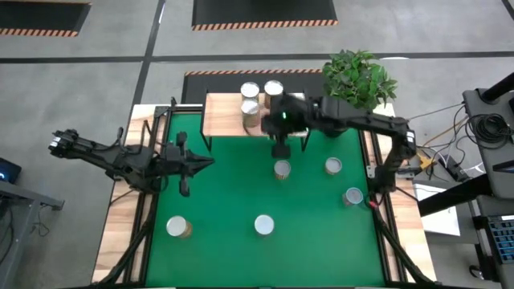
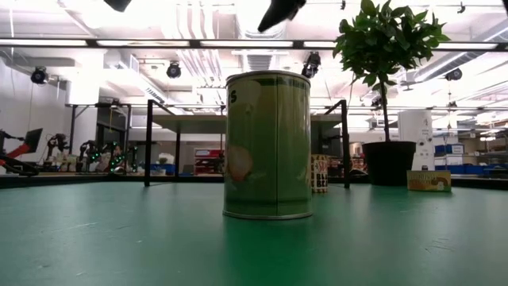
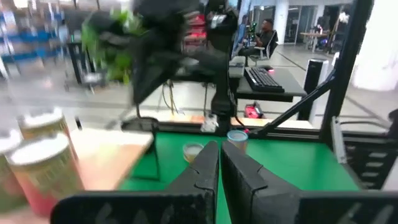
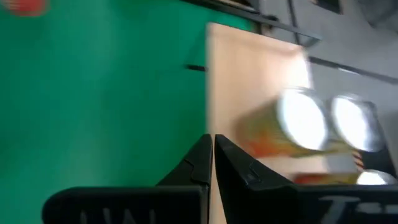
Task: Pick and place cans onto a shelf
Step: Put the canned pears on the shelf
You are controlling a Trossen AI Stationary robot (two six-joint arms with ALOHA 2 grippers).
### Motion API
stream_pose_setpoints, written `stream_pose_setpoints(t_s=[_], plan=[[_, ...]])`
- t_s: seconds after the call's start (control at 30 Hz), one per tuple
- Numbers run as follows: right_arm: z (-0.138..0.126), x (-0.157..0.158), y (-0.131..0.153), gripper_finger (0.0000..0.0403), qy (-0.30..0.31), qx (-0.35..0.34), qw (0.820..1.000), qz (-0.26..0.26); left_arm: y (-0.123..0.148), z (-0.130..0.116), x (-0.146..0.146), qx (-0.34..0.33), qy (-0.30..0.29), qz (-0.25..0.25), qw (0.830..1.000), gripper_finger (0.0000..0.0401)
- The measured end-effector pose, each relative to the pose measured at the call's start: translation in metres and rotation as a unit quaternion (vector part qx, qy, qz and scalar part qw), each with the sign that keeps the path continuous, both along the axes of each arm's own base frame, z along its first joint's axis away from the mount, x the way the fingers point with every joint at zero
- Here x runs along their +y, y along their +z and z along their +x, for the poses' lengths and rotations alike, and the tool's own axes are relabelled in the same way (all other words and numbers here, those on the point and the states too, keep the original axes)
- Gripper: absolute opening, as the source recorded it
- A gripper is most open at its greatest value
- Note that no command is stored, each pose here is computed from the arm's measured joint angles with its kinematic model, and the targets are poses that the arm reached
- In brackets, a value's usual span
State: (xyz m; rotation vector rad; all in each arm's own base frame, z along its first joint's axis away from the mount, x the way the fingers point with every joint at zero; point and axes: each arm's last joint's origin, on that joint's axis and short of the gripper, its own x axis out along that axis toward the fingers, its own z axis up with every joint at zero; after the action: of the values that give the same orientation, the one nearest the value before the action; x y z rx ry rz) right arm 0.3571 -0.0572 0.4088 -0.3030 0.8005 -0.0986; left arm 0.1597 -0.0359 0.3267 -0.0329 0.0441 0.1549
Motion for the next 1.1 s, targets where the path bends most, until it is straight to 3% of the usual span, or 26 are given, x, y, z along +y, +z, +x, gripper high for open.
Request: stream_pose_setpoints(t_s=[0.27, 0.47, 0.73, 0.97, 1.1], plan=[[-0.005, 0.077, -0.041, 0.0009, 0.094, -0.005, 0.995, 0.013, -0.019, 0.025, -0.012, 0.048, -0.007, -0.106, 0.993, 0.0], [-0.023, 0.1, -0.068, 0.0009, 0.11, -0.025, 0.993, 0.031, -0.014, 0.04, -0.021, 0.098, -0.063, -0.171, 0.978, 0.0], [-0.041, 0.116, -0.096, 0.0009, 0.099, -0.063, 0.99, 0.076, -0.007, 0.053, -0.027, 0.157, -0.071, -0.154, 0.973, 0.0], [-0.053, 0.147, -0.138, 0.0009, 0.11, -0.065, 0.984, 0.125, -0.024, 0.07, -0.039, 0.191, -0.075, -0.137, 0.969, 0.0], [-0.063, 0.163, -0.155, 0.0009, 0.085, -0.051, 0.987, 0.128, -0.033, 0.08, -0.052, 0.206, -0.09, -0.135, 0.965, 0.0]])
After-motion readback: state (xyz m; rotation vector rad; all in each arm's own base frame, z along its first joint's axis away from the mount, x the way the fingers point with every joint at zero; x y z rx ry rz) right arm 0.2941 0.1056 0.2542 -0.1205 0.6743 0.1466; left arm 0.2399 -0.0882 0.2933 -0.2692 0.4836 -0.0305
